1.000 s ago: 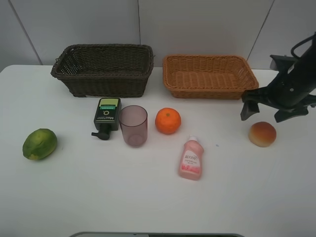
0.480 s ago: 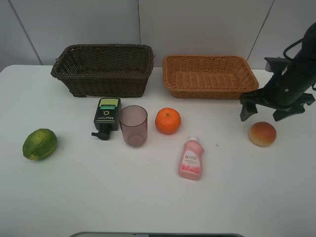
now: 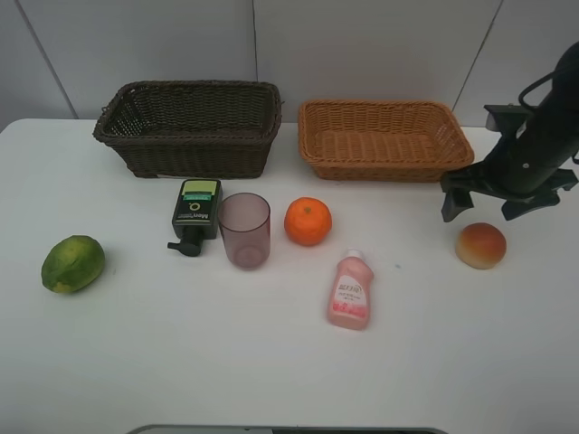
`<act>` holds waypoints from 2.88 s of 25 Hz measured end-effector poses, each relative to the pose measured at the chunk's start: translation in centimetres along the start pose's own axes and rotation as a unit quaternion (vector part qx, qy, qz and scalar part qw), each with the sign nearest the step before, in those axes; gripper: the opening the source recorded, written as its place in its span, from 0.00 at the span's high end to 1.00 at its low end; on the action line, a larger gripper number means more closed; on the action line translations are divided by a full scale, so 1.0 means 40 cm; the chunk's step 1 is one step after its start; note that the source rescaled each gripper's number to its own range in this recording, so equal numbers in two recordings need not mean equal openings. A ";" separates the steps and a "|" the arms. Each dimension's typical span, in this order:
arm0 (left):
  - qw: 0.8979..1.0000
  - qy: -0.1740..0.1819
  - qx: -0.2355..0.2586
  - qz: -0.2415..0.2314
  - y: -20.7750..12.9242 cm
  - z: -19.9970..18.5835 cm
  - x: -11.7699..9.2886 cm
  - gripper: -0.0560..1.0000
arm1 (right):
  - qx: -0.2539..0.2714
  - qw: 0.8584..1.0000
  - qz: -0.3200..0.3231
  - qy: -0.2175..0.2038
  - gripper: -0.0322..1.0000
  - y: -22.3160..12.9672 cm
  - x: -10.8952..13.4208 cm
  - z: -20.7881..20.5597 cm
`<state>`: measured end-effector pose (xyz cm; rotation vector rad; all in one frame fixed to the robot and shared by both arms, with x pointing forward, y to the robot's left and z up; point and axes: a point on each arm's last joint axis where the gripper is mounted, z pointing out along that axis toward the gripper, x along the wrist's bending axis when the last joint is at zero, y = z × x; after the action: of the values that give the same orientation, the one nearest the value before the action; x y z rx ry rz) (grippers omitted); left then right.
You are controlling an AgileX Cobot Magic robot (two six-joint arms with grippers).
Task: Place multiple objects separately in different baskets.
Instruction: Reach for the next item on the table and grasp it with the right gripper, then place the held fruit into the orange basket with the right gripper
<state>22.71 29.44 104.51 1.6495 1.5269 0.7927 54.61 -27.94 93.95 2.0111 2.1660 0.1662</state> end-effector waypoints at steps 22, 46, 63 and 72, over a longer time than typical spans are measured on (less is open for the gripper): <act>1.000 0.000 0.000 0.000 0.000 0.000 0.000 0.00 | 0.059 0.998 0.014 -0.003 0.15 -0.012 -0.016 0.108; 1.000 0.000 0.000 0.000 0.000 0.000 0.000 0.00 | 0.092 0.996 0.012 -0.006 0.63 -0.023 -0.014 0.157; 1.000 0.000 0.000 0.000 0.000 0.000 0.000 0.00 | 0.092 0.996 0.012 -0.006 0.78 -0.023 -0.014 0.157; 1.000 0.000 0.000 0.000 0.000 0.000 0.000 0.00 | 0.092 0.996 0.012 -0.006 0.78 -0.023 -0.014 0.157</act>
<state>22.71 29.44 104.51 1.6495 1.5269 0.7927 55.06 -28.85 87.65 2.1274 2.2238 -0.0454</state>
